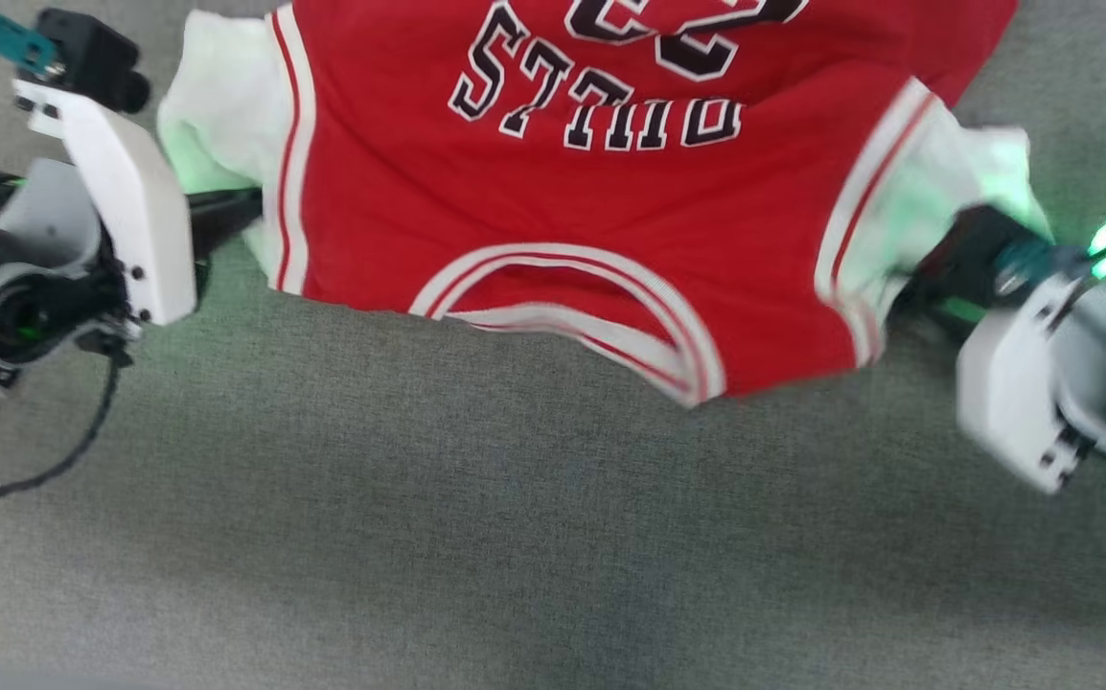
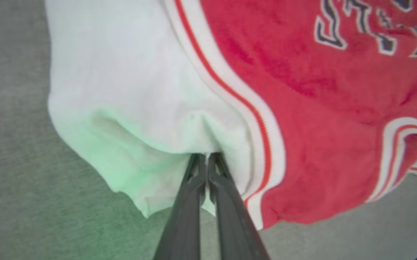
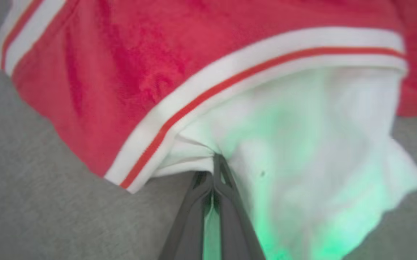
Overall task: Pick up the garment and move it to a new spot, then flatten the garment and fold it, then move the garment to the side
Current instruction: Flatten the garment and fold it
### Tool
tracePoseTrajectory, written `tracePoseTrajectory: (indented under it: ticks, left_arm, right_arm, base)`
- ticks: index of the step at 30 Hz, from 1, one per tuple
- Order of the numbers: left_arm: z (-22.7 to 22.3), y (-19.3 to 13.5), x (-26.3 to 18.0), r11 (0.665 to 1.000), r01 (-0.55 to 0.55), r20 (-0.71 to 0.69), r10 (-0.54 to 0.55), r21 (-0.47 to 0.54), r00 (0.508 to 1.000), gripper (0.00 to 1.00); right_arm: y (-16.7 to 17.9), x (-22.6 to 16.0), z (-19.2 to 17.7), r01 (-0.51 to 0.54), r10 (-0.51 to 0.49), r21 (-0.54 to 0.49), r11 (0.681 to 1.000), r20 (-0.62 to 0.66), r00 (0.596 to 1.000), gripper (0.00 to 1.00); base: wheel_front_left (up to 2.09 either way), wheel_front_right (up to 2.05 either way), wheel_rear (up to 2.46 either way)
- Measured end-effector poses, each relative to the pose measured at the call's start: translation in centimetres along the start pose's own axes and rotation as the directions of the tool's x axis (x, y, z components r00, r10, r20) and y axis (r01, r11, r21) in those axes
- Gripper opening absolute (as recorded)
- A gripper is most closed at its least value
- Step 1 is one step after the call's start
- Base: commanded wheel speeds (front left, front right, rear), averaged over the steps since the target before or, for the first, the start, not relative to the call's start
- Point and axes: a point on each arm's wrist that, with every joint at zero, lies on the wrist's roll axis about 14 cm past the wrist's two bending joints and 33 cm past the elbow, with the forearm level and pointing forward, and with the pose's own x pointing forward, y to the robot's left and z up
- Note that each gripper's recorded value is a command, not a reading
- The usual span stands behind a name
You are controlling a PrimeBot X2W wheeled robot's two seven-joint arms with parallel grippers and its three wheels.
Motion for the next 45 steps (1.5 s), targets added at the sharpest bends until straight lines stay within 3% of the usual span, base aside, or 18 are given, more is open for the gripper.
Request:
tracePoseTrajectory:
  ticks: [5, 8, 12, 18, 21, 23, 27, 29, 33, 36, 38, 45]
  left_arm:
    - [4.1, -3.5, -3.0, 0.994, 0.108, 0.222, -0.104, -0.009, 0.969, 0.0]
    - [6.9, -6.7, -5.9, 0.977, 0.214, 0.367, -0.199, 0.0, 0.909, 0.0]
    - [7.9, -10.9, -9.3, 0.945, 0.321, 0.442, -0.318, 0.07, 0.839, 0.0]
    - [8.7, -16.4, -13.3, 0.872, 0.456, 0.497, -0.478, 0.174, 0.724, 0.0]
    - [10.0, -17.6, -14.6, 0.841, 0.507, 0.548, -0.518, 0.189, 0.657, 0.0]
    - [11.0, -17.4, -14.5, 0.835, 0.521, 0.592, -0.513, 0.176, 0.622, 0.0]
    - [11.2, -15.8, -11.2, 0.859, 0.497, 0.588, -0.467, 0.124, 0.66, 0.0]
    - [11.4, -15.7, -10.1, 0.859, 0.502, 0.585, -0.461, 0.104, 0.667, 0.0]
    - [15.9, -13.9, -8.0, 0.881, 0.468, 0.66, -0.39, 0.066, 0.642, 0.0]
    - [20.1, -11.9, -7.0, 0.913, 0.407, 0.722, -0.309, 0.042, 0.619, 0.0]
    - [23.6, -11.2, -7.6, 0.925, 0.379, 0.784, -0.265, 0.041, 0.562, 0.0]
    - [33.8, -12.2, -14.0, 0.94, 0.334, 0.951, -0.166, 0.072, 0.259, 0.0]
  right_arm:
    - [-3.8, -3.7, 2.4, 0.17, -0.173, 0.035, 0.985, 0.122, 0.977, 0.0]
    - [-4.8, -6.6, 4.4, 0.24, -0.249, 0.068, 0.968, 0.218, 0.944, 0.0]
    - [-5.7, -10.8, 5.5, 0.31, -0.339, 0.141, 0.94, 0.302, 0.891, 0.0]
    - [-8.3, -19.0, 6.9, 0.456, -0.522, 0.254, 0.853, 0.423, 0.741, 0.0]
    - [-9.3, -21.6, 7.3, 0.49, -0.587, 0.322, 0.81, 0.467, 0.661, 0.0]
    - [-9.6, -21.8, 6.8, 0.486, -0.603, 0.356, 0.798, 0.458, 0.653, 0.0]
    - [-9.8, -18.5, 5.5, 0.412, -0.573, 0.417, 0.81, 0.417, 0.706, 0.0]
    - [-10.3, -17.7, 5.6, 0.401, -0.568, 0.425, 0.812, 0.412, 0.713, 0.0]
    - [-13.2, -16.0, 8.2, 0.386, -0.575, 0.445, 0.808, 0.454, 0.68, 0.0]
    - [-16.3, -16.1, 11.0, 0.388, -0.61, 0.483, 0.785, 0.494, 0.62, 0.0]
    - [-18.4, -17.1, 13.3, 0.409, -0.639, 0.494, 0.767, 0.529, 0.558, 0.0]
    - [-24.4, -25.5, 20.4, 0.426, -0.734, 0.613, 0.666, 0.64, 0.227, 0.0]
  base:
    - [0.0, 0.0, 0.0]
    - [0.0, 0.0, 0.0]
    - [0.0, 0.0, 0.0]
    - [0.0, 0.0, 0.0]
    - [0.0, 0.0, 0.0]
    - [0.0, 0.0, 0.0]
    - [0.0, 0.0, 0.0]
    - [0.0, 0.0, 0.0]
    - [0.0, 0.0, 0.0]
    - [0.0, 0.0, 0.0]
    - [0.0, 0.0, 0.0]
    - [0.0, 0.0, 0.0]
